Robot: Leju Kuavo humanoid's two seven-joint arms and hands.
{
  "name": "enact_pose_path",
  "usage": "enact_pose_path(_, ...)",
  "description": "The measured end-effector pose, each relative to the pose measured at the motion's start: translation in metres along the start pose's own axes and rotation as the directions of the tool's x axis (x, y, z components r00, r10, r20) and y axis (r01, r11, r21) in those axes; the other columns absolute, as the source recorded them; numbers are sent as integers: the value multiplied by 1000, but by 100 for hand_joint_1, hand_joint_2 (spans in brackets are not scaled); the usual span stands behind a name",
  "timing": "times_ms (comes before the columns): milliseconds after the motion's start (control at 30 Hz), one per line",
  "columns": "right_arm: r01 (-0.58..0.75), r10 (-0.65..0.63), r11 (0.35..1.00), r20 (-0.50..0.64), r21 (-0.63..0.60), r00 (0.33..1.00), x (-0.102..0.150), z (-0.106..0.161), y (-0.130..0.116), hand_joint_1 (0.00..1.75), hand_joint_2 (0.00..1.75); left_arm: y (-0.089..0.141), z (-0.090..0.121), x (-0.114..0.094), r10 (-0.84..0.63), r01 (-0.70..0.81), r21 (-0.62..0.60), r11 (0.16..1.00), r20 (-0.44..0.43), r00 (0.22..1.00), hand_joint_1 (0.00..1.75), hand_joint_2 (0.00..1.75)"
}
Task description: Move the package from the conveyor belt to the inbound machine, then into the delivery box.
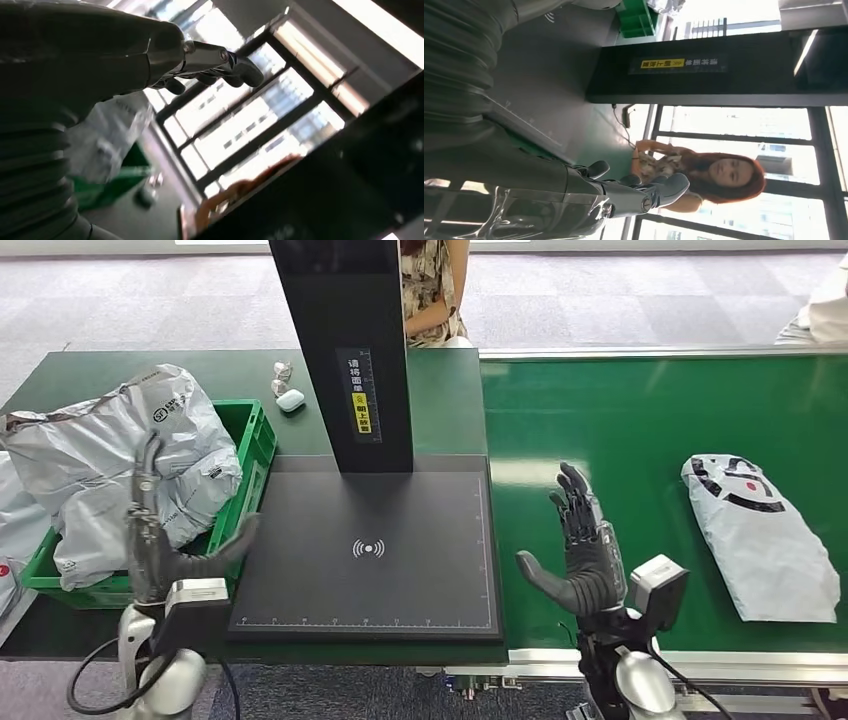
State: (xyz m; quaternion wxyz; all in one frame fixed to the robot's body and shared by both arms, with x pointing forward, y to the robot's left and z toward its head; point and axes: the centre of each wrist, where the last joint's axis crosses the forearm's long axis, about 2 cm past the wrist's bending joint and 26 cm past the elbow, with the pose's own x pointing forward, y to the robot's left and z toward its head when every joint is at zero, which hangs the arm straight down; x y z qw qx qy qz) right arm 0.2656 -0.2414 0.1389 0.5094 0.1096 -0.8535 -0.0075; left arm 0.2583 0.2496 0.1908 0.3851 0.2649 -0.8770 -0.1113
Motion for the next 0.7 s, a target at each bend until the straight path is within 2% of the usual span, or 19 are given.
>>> enact_pose_path(33,14,-14,1000,-13,-8,1000,-2,7,3,0,0,-10,8,4,60,-62,-65,996,-42,997,0,175)
enact_pose_path(167,63,-65,997,-68,-34,996,-11,36,17,0,175,-39,43,17,186,-221,-211,952,-171,967,0,175)
enact_pose_path(300,49,-57,998,-170,-49,984,-17,55,32,0,175,-56,74,29,244,-342,-317,884,-311,919,0,175)
enact_pose_path(400,11,-22,998,-212,-56,977,-18,61,39,0,175,-62,87,35,273,-406,-338,849,-378,885,0,175)
enact_pose_path(567,-42,29,998,-218,-56,976,-16,65,46,0,175,-66,94,40,332,-486,-330,809,-424,842,0,175)
enact_pose_path(700,-118,101,990,-199,-76,975,-10,70,49,0,175,-69,92,43,316,-458,-336,823,-398,861,0,175)
